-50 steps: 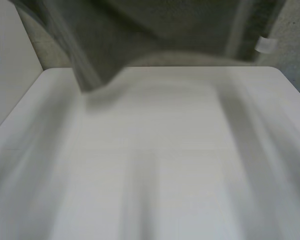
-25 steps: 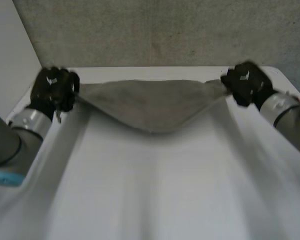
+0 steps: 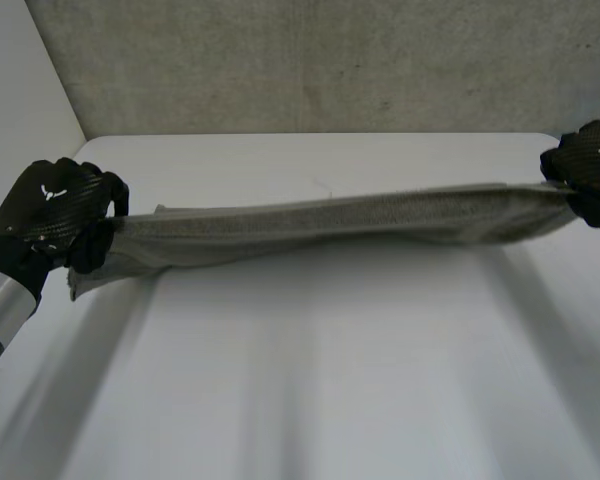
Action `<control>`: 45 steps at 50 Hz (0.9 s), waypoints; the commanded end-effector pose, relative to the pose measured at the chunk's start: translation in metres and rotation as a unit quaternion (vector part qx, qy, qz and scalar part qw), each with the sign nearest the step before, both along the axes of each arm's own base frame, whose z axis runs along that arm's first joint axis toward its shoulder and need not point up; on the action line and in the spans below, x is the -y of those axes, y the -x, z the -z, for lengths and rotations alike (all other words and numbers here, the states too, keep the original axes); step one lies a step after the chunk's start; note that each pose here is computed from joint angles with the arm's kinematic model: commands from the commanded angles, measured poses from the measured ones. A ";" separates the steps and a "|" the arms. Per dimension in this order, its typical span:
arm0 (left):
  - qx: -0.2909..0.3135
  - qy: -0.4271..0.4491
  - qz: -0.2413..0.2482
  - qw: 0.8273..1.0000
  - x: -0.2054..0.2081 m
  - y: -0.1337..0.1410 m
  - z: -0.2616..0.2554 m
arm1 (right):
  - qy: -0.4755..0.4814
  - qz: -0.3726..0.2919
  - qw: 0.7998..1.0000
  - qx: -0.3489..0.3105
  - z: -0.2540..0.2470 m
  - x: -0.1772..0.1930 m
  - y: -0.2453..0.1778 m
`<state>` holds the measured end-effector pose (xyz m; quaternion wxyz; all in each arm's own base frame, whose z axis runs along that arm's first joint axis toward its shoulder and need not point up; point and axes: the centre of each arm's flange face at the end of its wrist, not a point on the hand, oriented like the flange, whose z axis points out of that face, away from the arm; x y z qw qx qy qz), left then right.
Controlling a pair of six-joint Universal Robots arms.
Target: Fold the towel.
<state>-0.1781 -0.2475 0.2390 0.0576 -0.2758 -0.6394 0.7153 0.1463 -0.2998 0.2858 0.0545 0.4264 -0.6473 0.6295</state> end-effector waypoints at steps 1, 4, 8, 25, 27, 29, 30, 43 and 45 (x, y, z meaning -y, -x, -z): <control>0.002 -0.031 0.027 0.999 0.027 -0.001 0.025 | -0.055 -0.010 0.998 -0.005 0.030 0.014 0.001; 0.003 -0.034 0.042 0.999 0.052 0.011 0.037 | -0.079 -0.020 0.997 0.007 0.049 0.031 -0.013; 0.005 -0.037 0.079 0.996 0.068 0.039 0.047 | -0.102 -0.024 0.994 0.022 0.068 0.047 -0.035; 0.025 0.003 0.053 0.998 0.196 0.079 0.094 | -0.055 0.103 0.993 -0.012 0.129 0.143 -0.071; 0.029 0.001 0.053 0.998 0.202 0.081 0.099 | -0.047 0.105 0.993 -0.012 0.131 0.147 -0.075; 0.032 -0.001 0.051 0.998 0.207 0.081 0.103 | -0.033 0.102 0.994 -0.011 0.135 0.154 -0.084; 0.036 -0.003 0.050 0.998 0.210 0.082 0.106 | -0.033 0.102 0.994 -0.011 0.135 0.154 -0.084; 0.045 -0.043 0.066 0.996 0.192 0.096 0.119 | -0.040 0.091 0.995 -0.015 0.146 0.146 -0.105; 0.045 -0.042 0.065 0.996 0.190 0.095 0.113 | -0.035 0.088 0.995 -0.002 0.131 0.140 -0.107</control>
